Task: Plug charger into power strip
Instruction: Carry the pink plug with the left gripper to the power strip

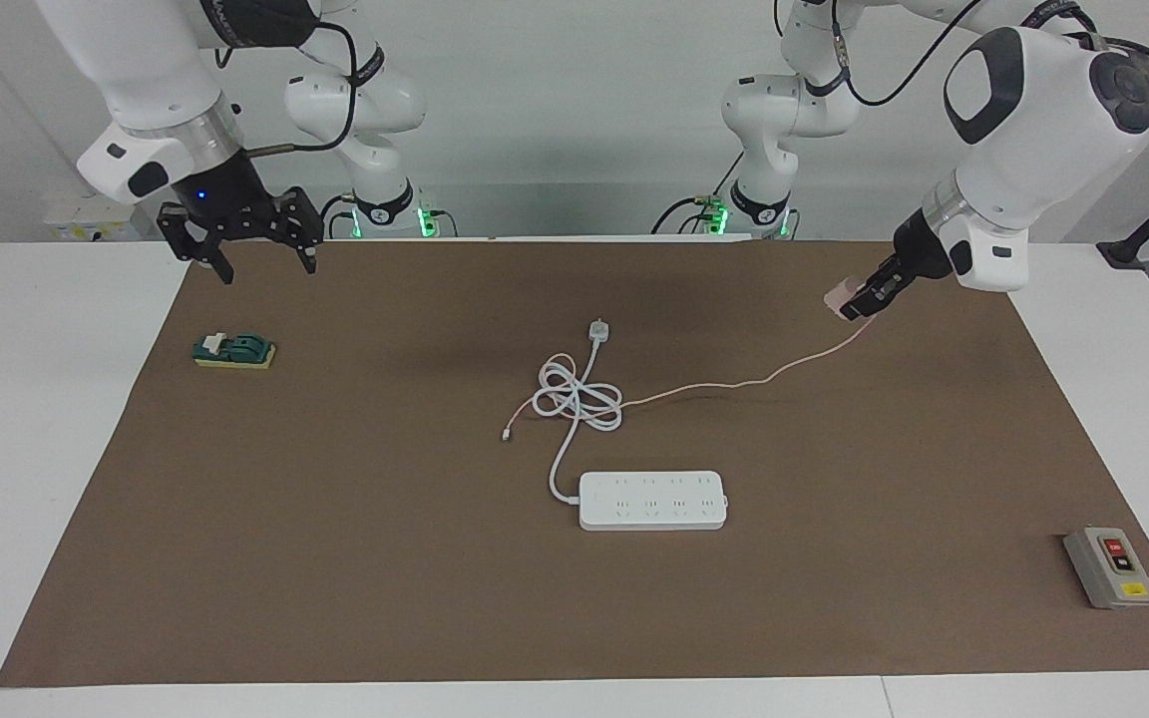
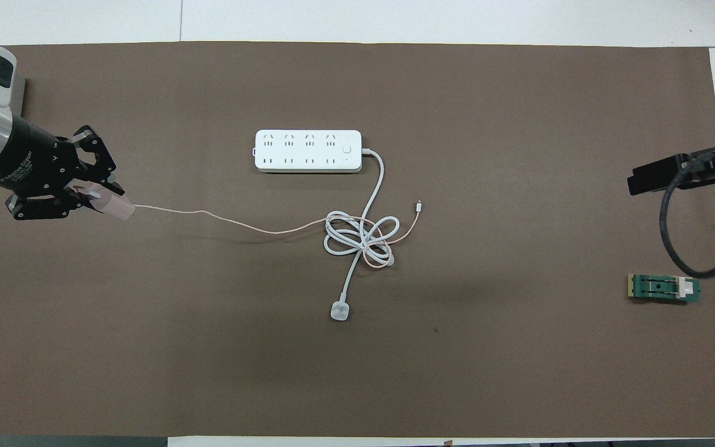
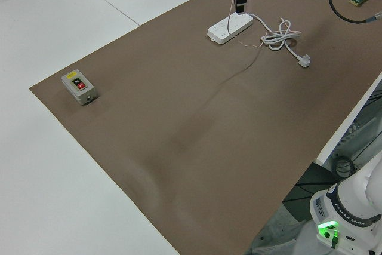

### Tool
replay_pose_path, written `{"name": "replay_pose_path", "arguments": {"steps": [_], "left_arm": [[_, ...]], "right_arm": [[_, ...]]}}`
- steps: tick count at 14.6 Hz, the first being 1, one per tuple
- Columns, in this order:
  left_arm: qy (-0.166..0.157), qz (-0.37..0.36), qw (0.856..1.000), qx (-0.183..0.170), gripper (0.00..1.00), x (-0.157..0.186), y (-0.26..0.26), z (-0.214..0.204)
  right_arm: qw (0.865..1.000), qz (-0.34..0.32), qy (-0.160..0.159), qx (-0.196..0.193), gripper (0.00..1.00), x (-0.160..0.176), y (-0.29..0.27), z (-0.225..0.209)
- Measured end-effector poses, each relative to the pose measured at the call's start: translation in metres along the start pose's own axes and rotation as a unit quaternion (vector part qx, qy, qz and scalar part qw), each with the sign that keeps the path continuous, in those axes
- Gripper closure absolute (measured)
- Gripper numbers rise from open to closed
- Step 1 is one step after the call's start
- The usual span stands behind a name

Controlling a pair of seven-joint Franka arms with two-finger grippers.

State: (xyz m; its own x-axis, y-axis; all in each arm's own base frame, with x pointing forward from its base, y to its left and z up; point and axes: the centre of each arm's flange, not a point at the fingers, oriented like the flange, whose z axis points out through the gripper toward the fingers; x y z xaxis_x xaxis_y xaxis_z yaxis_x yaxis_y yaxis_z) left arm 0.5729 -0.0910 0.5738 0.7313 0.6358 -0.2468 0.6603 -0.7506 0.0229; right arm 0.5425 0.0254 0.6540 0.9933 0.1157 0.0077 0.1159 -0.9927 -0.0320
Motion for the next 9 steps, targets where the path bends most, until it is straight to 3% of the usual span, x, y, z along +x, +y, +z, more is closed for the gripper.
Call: {"name": "replay_pose_path", "arguments": {"steps": [5, 9], "left_arm": [[0.032, -0.04, 0.999, -0.004, 0.71, 0.0, -0.001, -0.012], [0.051, -0.142, 0.988, -0.028, 0.71, 0.006, 0.022, 0.002]], "right_arm": [[1.0, 0.012, -0.024, 0.002, 0.0, -0.023, 0.01, 0.001], [0.999, 0.027, -0.031, 0.001, 0.0, -0.014, 0.022, 0.031]]}}
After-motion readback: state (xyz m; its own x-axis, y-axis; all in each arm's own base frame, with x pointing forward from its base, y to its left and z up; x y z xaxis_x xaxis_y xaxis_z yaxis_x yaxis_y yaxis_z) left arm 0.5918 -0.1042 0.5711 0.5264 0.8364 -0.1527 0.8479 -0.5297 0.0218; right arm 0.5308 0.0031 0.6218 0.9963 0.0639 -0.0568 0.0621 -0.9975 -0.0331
